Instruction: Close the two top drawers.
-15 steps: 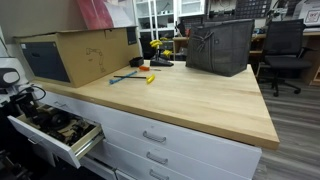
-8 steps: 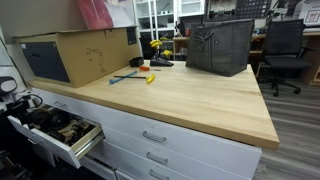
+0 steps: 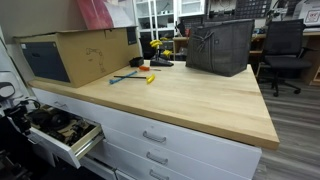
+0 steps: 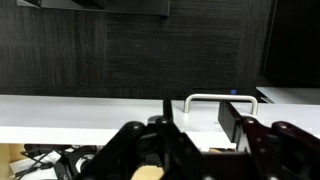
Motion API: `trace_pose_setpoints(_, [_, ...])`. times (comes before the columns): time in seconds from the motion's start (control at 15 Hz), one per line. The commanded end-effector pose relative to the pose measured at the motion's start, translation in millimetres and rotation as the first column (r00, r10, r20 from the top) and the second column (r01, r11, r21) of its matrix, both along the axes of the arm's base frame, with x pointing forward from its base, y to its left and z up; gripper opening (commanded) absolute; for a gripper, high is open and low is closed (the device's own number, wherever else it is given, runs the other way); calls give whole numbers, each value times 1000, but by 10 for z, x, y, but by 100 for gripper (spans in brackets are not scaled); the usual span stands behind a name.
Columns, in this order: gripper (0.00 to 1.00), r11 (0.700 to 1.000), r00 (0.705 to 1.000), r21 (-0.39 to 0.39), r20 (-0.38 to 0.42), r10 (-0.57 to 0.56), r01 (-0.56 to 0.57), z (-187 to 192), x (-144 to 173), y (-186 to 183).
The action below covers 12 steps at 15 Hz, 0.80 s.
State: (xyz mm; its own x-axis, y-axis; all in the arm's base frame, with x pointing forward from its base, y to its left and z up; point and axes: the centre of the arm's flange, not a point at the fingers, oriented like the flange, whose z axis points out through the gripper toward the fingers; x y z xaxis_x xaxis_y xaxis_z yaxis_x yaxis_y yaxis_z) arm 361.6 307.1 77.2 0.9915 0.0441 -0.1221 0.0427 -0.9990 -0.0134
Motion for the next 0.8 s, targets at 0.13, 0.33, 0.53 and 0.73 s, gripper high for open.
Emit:
trace_pose_setpoints(0.13, [7, 1000, 1000, 13, 22, 14, -14, -196, 2, 70])
trace_pose_setpoints(0.33, [0, 1000, 998, 11, 52, 24, -25, -330, 30, 80])
trace_pose_setpoints(0.53, [0, 999, 996, 15, 79, 32, -33, -411, 74, 97])
trace_pose_setpoints(0.73, [0, 998, 992, 16, 111, 58, -60, -494, 58, 108])
